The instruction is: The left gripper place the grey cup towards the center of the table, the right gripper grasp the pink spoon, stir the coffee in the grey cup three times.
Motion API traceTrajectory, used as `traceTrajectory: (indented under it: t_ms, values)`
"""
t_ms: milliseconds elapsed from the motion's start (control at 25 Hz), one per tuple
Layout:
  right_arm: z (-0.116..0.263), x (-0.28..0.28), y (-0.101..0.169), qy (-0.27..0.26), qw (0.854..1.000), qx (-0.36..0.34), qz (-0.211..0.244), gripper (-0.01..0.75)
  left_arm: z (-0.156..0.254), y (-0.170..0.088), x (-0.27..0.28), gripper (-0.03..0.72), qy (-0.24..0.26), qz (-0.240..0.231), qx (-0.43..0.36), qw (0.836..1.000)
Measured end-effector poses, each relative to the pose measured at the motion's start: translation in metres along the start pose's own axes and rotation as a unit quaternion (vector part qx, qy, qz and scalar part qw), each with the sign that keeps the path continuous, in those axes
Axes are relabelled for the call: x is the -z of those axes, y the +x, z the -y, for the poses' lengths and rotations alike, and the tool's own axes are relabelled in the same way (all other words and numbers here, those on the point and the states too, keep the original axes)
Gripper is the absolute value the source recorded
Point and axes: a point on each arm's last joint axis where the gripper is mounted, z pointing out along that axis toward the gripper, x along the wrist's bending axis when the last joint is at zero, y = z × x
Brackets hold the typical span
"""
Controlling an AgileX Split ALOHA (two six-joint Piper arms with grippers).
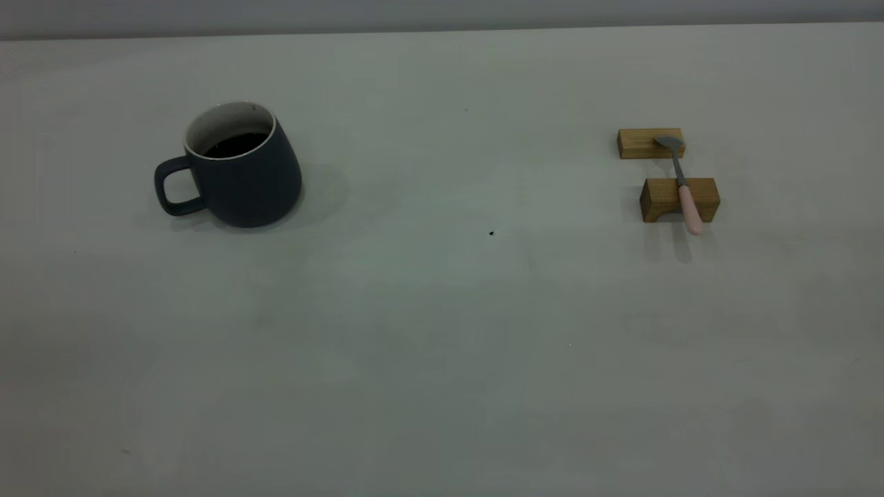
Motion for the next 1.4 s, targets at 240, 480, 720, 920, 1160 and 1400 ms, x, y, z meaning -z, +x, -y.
traceTrajectory:
  t_ms: [240,480,720,920,1160,1400]
  values:
    - [0.000,0.000,0.000,0.000,1.000,0.000,0.000,0.555,0.000,0.000,0.000,0.528,0.000,0.000,0.000,1.000]
    - [0.000,0.000,0.000,0.000,1.000,0.000,0.000,0.555,0.000,0.000,0.000,0.528,0.000,0.003,0.001,1.000]
    - [0.000,0.000,0.000,0.000,1.000,0.000,0.000,0.555,-0.001,0.000,-0.001,0.528,0.007,-0.002,0.025,1.000]
    - [0.000,0.000,0.000,0.000,1.000,0.000,0.000,0.555,-0.025,0.002,-0.018,0.528,0.090,-0.015,0.006,0.996]
    - [0.000,0.000,0.000,0.000,1.000,0.000,0.000,0.555,-0.082,0.000,-0.073,0.528,0.147,-0.015,-0.003,0.989]
    - [0.000,0.000,0.000,0.000,1.000,0.000,0.000,0.555,-0.141,-0.005,-0.172,0.528,0.240,-0.002,-0.037,0.970]
